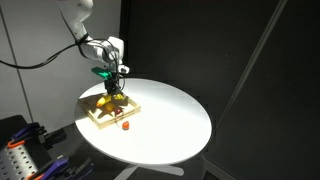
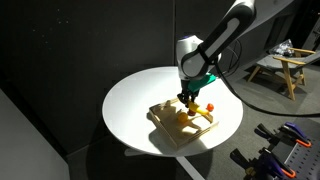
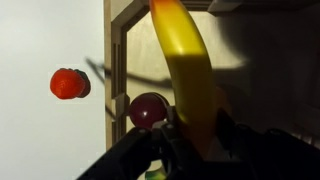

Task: Pick up the banana and place it in the wooden tray

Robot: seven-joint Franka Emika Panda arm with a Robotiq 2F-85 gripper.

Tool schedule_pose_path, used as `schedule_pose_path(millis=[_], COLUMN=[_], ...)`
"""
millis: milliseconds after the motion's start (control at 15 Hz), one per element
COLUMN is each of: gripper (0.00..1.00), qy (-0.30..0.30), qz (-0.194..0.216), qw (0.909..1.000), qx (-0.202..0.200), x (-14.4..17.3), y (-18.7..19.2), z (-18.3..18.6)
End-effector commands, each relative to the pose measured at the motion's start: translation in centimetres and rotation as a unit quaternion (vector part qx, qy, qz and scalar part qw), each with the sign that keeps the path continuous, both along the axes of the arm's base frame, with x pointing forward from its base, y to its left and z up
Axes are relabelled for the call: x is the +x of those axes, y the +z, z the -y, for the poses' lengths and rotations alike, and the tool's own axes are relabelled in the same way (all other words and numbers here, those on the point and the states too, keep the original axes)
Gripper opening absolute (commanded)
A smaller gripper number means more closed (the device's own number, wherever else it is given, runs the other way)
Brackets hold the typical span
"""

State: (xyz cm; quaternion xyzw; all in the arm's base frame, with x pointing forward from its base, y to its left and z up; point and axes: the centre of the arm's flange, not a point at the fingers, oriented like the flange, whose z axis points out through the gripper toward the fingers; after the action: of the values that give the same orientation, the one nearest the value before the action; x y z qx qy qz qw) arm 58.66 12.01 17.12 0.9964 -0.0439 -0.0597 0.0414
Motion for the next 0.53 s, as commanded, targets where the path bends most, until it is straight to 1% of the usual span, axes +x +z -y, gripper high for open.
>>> schedule_pose_path(millis=[0, 67, 133, 467], gripper=[0.16, 0.16, 0.41, 0.41], qy=[-0.012, -0.014, -0.003, -0.006], qz=[-0.002, -0.005, 0.001, 0.000], qw=[0.9999, 0.9999, 1.0000, 1.0000], qx=[-0.009, -0.007, -0.001, -0.001], x=[1.06, 1.14, 0.32, 0.54], y=[0.28, 0.28, -0.19, -0.18], z=[-0.56, -0.56, -0.14, -0.19])
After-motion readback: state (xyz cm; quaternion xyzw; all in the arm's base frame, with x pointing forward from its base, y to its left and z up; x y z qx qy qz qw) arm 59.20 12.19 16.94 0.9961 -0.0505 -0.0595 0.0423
